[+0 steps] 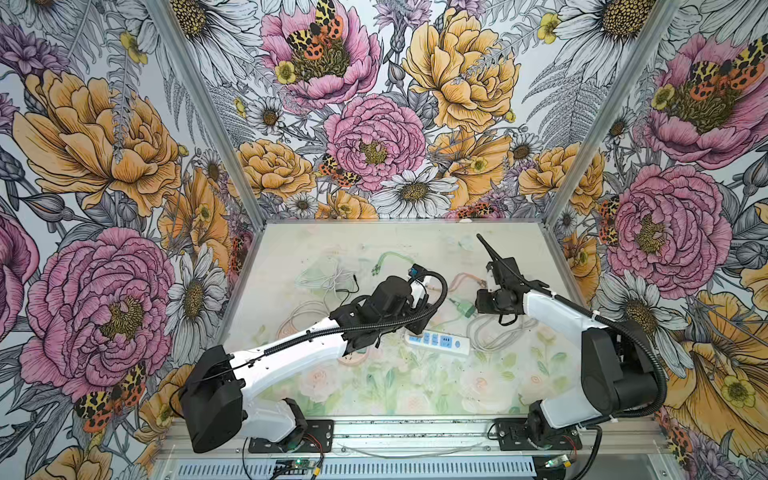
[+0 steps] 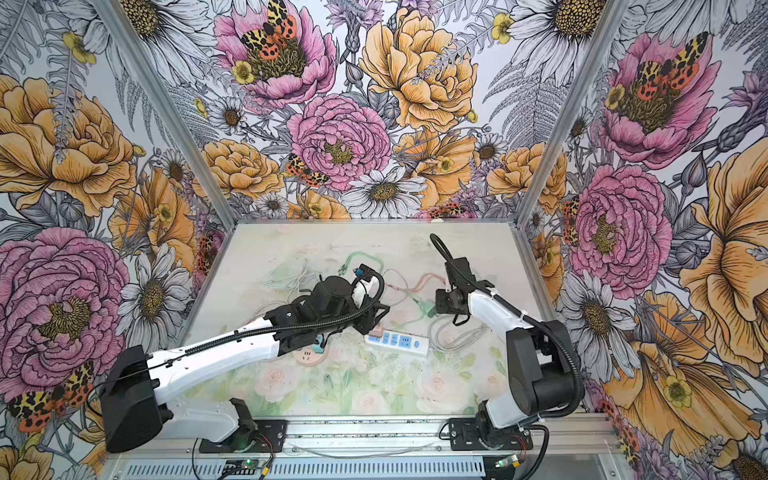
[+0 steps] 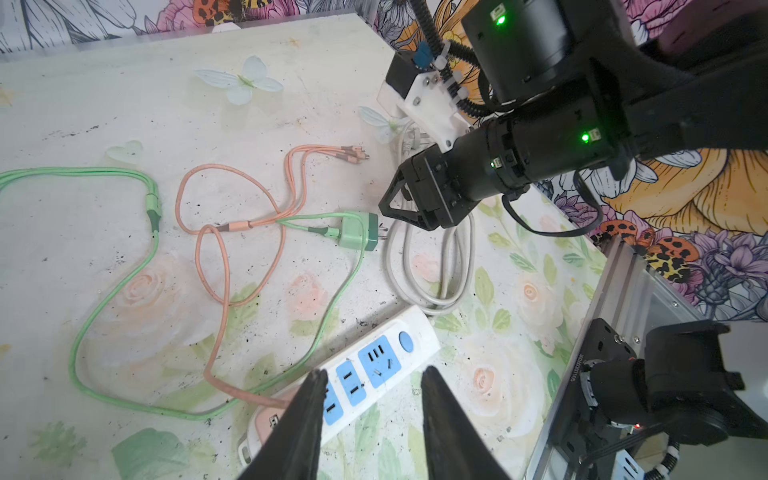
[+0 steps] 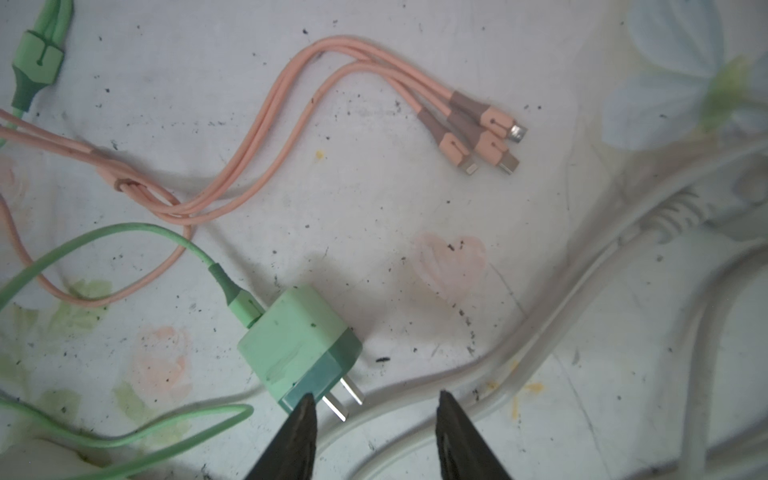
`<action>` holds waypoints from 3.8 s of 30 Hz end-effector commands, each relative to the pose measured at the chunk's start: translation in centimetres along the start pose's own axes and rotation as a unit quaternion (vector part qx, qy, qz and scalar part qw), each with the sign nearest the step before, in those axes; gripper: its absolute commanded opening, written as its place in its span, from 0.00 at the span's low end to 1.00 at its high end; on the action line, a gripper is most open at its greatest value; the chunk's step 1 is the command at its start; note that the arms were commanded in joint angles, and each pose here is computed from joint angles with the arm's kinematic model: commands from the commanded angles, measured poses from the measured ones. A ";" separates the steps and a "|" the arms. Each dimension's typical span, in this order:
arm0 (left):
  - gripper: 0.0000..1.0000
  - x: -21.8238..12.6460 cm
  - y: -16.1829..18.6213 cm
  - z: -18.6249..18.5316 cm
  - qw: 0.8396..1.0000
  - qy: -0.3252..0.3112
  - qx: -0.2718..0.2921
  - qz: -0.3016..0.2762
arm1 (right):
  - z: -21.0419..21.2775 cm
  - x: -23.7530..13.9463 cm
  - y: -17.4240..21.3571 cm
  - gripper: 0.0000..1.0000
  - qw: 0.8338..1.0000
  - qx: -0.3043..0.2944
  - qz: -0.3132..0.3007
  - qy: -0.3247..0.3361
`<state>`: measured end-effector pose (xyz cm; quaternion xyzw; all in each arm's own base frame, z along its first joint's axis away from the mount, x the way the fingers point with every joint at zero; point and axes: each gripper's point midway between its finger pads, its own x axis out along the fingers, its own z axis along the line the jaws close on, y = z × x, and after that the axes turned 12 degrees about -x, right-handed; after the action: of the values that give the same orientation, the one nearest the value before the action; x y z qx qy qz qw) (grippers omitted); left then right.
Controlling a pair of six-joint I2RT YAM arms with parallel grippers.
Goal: Insert the plug
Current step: 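Close the right gripper on the mint green charger body, then lift the mint green charger with the right gripper toward the left gripper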
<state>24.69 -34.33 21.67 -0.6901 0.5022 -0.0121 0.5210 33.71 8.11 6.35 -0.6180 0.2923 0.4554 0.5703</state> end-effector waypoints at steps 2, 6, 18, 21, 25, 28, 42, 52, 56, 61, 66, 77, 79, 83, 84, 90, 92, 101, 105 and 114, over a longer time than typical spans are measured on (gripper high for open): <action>0.41 -1.0 0.3 0.3 1.000 -0.009 0.009 -0.008 | 2.3 0.1 -0.8 0.51 0.997 -0.063 -0.020 -0.050; 0.40 -1.4 0.5 0.7 1.000 -0.013 0.008 -0.012 | 3.7 0.5 -0.2 0.55 0.992 -0.109 -0.013 -0.065; 0.41 -2.2 0.2 0.6 1.000 -0.011 0.013 -0.022 | 2.1 1.5 0.2 0.57 0.988 -0.154 0.008 0.019; 0.41 -2.0 0.3 0.6 1.000 -0.010 0.014 -0.020 | 2.1 1.7 0.1 0.57 0.985 -0.169 0.011 0.022; 0.41 -2.0 0.3 0.4 1.000 -0.007 0.016 -0.018 | 3.2 2.2 0.1 0.57 0.981 -0.195 0.015 -0.007; 0.41 -2.2 0.1 0.4 1.000 -0.006 0.016 -0.022 | 3.6 2.7 0.1 0.57 0.977 -0.210 0.019 -0.013; 0.41 -1.3 0.4 0.2 1.000 -0.004 0.021 -0.010 | 2.7 4.4 -0.4 0.57 0.964 -0.261 0.041 0.026; 0.41 -1.1 0.2 0.4 1.000 -0.010 0.023 -0.011 | 4.7 4.6 0.3 0.38 0.963 -0.266 0.032 -0.024; 0.41 -1.2 0.2 0.8 1.000 -0.019 0.018 -0.013 | 4.9 4.0 -0.1 0.21 0.966 -0.257 0.020 -0.028; 0.41 -1.6 -0.5 2.1 0.999 -0.039 -0.019 -0.021 | 5.3 1.9 -1.5 0.08 0.969 -0.245 -0.034 -0.025; 0.42 -2.2 -1.0 1.4 0.998 0.006 -0.052 -0.025 | 4.9 -2.7 -3.8 0.00 0.958 -0.239 -0.159 0.010; 0.47 -3.5 -2.0 -2.4 0.990 0.112 -0.081 -0.016 | 6.1 -12.4 -5.4 0.00 0.914 -0.145 -0.378 -0.024; 0.49 -3.4 -1.9 -2.8 0.989 0.124 -0.084 -0.013 | 6.5 -12.7 -5.0 0.00 0.916 -0.148 -0.372 -0.030; 0.51 -2.8 -1.9 -3.1 0.987 0.131 -0.092 -0.011 | 7.2 -13.4 -4.5 0.00 0.917 -0.145 -0.369 -0.035; 0.51 -2.6 -1.9 -3.2 0.987 0.132 -0.092 -0.010 | 7.6 -13.7 -4.4 0.00 0.914 -0.144 -0.377 -0.042; 0.51 -1.7 -2.4 -4.6 0.987 0.137 -0.085 -0.010 | 8.6 -15.3 -3.8 0.00 0.908 -0.122 -0.398 -0.051; 0.51 -1.4 -2.7 -4.8 0.987 0.138 -0.085 -0.011 | 9.2 -15.9 -3.7 0.00 0.905 -0.121 -0.404 -0.063; 0.50 -0.7 -3.0 -7.0 0.987 0.150 -0.049 -0.010 | 11.8 -16.0 -2.9 0.00 0.903 -0.138 -0.398 -0.088; 0.50 -0.8 -3.9 -7.0 0.988 0.145 -0.045 -0.021 | 12.4 -16.2 -2.7 0.00 0.900 -0.145 -0.402 -0.082; 0.49 0.3 -5.3 -5.1 0.992 0.099 -0.079 -0.024 | 13.6 -17.6 -3.0 0.00 0.891 -0.153 -0.420 -0.083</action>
<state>24.47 -38.94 28.10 -0.7238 0.5490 -0.0752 0.4111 25.61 19.19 22.18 -0.7248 -0.1064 0.2916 0.6151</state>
